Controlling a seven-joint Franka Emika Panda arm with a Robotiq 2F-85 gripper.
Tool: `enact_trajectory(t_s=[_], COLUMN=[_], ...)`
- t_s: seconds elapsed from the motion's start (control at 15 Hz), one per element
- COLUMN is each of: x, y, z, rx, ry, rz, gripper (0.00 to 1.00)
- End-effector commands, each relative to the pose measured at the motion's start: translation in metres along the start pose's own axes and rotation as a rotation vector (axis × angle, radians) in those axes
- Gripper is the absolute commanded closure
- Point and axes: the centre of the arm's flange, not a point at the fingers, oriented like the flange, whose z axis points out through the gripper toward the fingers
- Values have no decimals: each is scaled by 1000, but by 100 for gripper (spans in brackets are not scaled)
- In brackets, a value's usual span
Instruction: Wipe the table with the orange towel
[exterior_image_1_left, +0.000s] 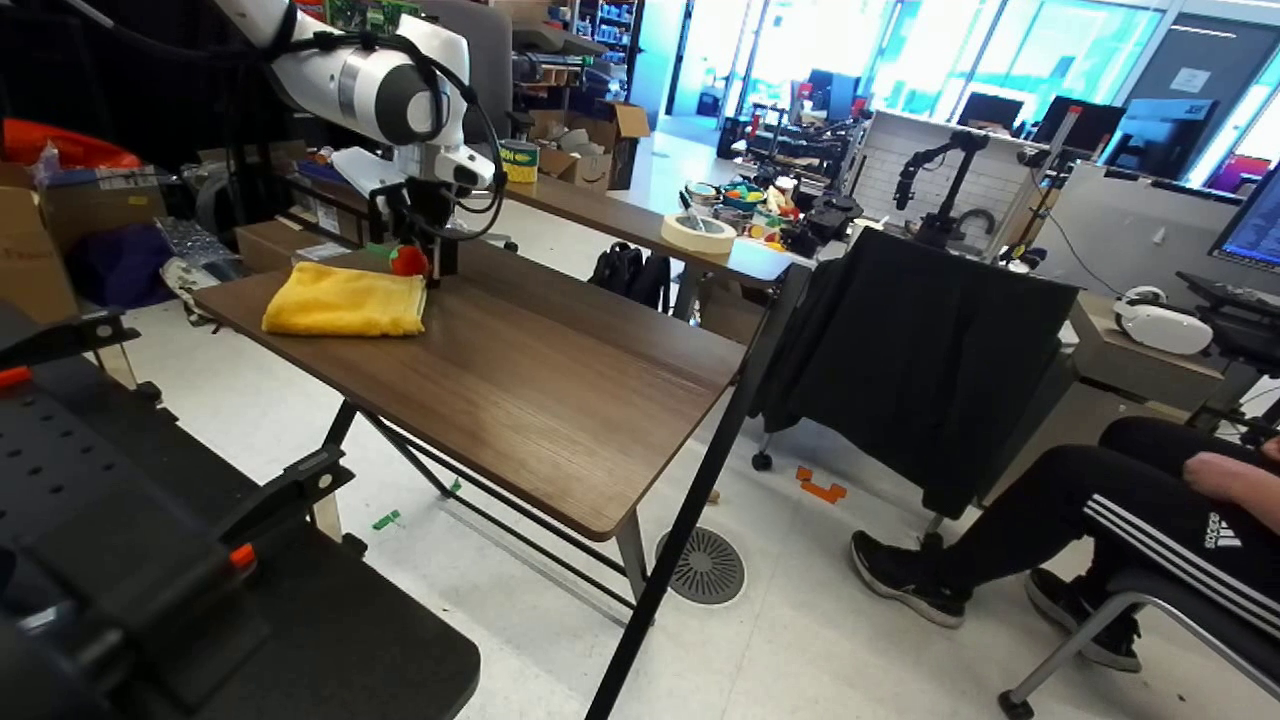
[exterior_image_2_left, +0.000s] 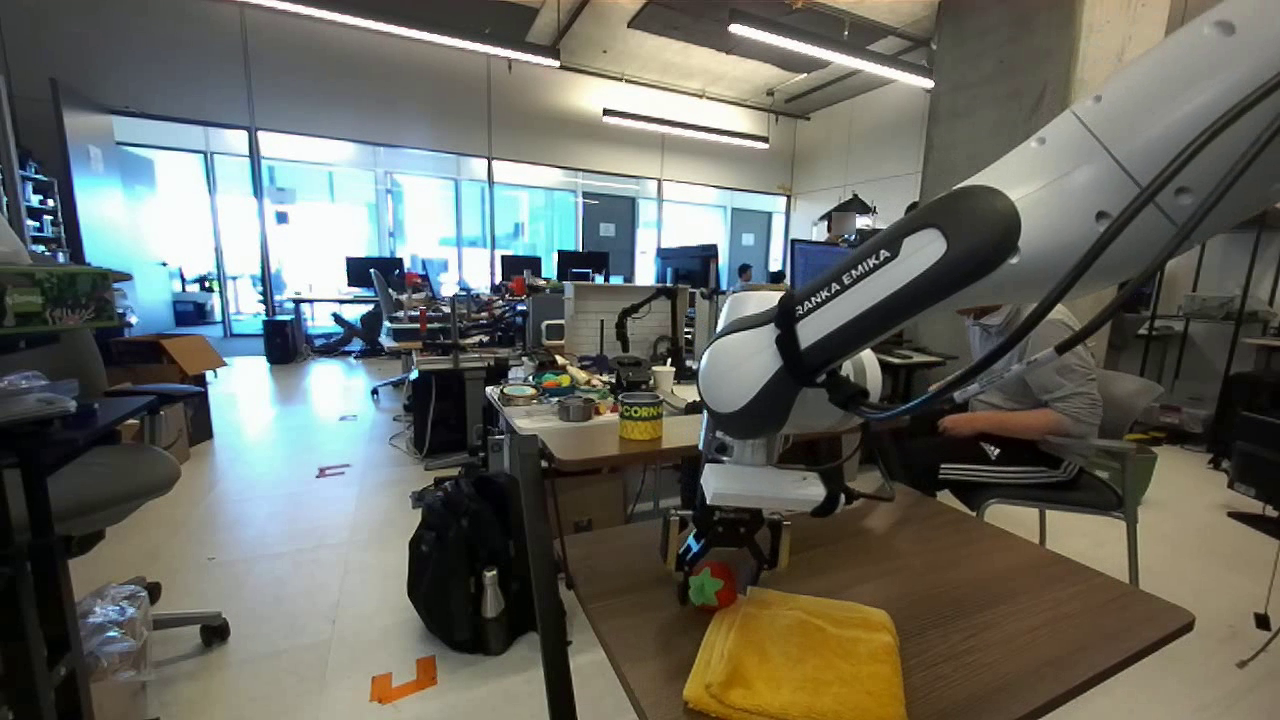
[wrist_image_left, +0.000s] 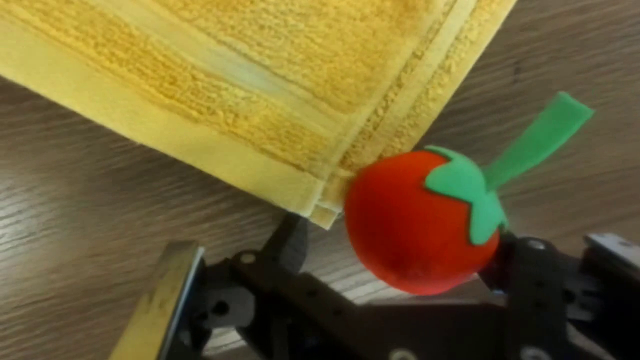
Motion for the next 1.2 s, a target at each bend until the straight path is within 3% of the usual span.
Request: enact_trajectory(t_s=[0.0, 0.33, 0.6, 0.67, 0.87, 1.13], x=[39, 44, 47, 45, 46, 65], y=[-6, -4, 2, 10, 49, 141], z=[16, -2, -26, -36, -51, -47], rx=[50, 90, 99, 71, -74, -245], ry=[-63, -81, -44, -11, 83, 190], rz=[56, 75, 78, 80, 114, 227], gripper=[56, 99, 99, 100, 100, 100])
